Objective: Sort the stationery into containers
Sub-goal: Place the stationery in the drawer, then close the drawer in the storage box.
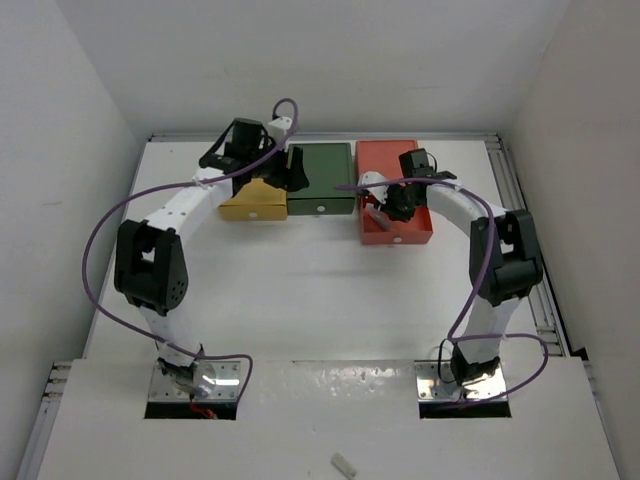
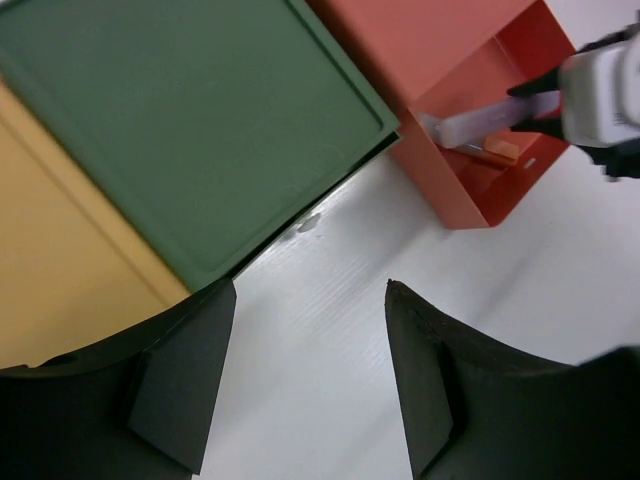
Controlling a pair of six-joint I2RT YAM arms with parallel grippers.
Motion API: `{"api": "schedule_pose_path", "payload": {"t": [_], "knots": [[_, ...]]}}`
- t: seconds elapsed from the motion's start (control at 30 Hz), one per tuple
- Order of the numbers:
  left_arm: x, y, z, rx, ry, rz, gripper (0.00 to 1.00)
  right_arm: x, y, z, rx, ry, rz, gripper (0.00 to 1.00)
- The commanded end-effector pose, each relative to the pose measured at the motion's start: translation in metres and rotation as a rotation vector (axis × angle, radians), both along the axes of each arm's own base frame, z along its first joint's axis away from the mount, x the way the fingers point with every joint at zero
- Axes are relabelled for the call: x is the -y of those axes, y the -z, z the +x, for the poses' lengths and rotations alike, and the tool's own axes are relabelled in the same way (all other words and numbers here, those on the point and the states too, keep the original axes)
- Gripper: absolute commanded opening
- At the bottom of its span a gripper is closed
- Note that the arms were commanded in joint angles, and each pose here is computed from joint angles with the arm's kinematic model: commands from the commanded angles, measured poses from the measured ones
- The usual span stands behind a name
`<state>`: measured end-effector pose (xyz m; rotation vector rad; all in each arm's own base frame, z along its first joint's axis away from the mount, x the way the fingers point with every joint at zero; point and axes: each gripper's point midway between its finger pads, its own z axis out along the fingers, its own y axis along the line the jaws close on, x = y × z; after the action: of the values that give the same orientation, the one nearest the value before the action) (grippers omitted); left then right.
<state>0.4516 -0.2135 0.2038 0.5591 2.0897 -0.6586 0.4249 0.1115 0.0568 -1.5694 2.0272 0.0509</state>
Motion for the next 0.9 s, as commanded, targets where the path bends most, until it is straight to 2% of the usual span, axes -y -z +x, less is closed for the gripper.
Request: {"api": "schedule_pose_path", "payload": {"t": [0.0,0.2,0.27,0.3,0.4,0.5,0.6,0.67,0.7,0.8,0.83,0.87], "knots": [[0.018,-0.024,0.005,0.053,0.032,-0.031,0.67,0.003,-0.001,0.017,0.042,-0.010,-0.017,0.12],[0.051,-0.029,0.013,0.091,0.104,-0.067,0.68,0.013,0.000,0.017,0.048,0.017,-0.038,0.28],[0.061,-0.036,0.020,0.111,0.111,-0.087,0.68,0.018,-0.007,0.022,0.078,0.054,-0.031,0.37],[0.071,-0.031,0.023,0.103,0.121,-0.098,0.67,0.020,-0.010,0.023,0.079,0.088,-0.010,0.44],[0.093,-0.027,0.029,0.100,0.151,-0.131,0.67,0.021,-0.039,0.032,0.116,0.172,0.080,0.52],[0.116,-0.025,0.039,0.125,0.173,-0.169,0.67,0.010,-0.075,0.029,0.084,0.274,0.259,0.55],[0.139,-0.020,0.047,0.132,0.190,-0.200,0.66,-0.001,-0.108,0.018,0.075,0.324,0.417,0.49],[0.157,-0.016,0.052,0.133,0.207,-0.214,0.65,-0.003,-0.122,0.002,0.071,0.335,0.499,0.36],[0.163,-0.016,0.053,0.141,0.212,-0.217,0.64,-0.007,-0.127,-0.005,0.054,0.351,0.552,0.26],[0.178,-0.007,0.063,0.166,0.194,-0.189,0.60,-0.006,-0.118,-0.033,-0.014,0.413,0.614,0.13],[0.183,0.003,0.064,0.160,0.191,-0.179,0.58,-0.005,-0.115,-0.036,-0.033,0.446,0.641,0.05],[0.187,0.007,0.065,0.158,0.188,-0.175,0.57,-0.005,-0.106,-0.045,-0.100,0.519,0.681,0.02]]}}
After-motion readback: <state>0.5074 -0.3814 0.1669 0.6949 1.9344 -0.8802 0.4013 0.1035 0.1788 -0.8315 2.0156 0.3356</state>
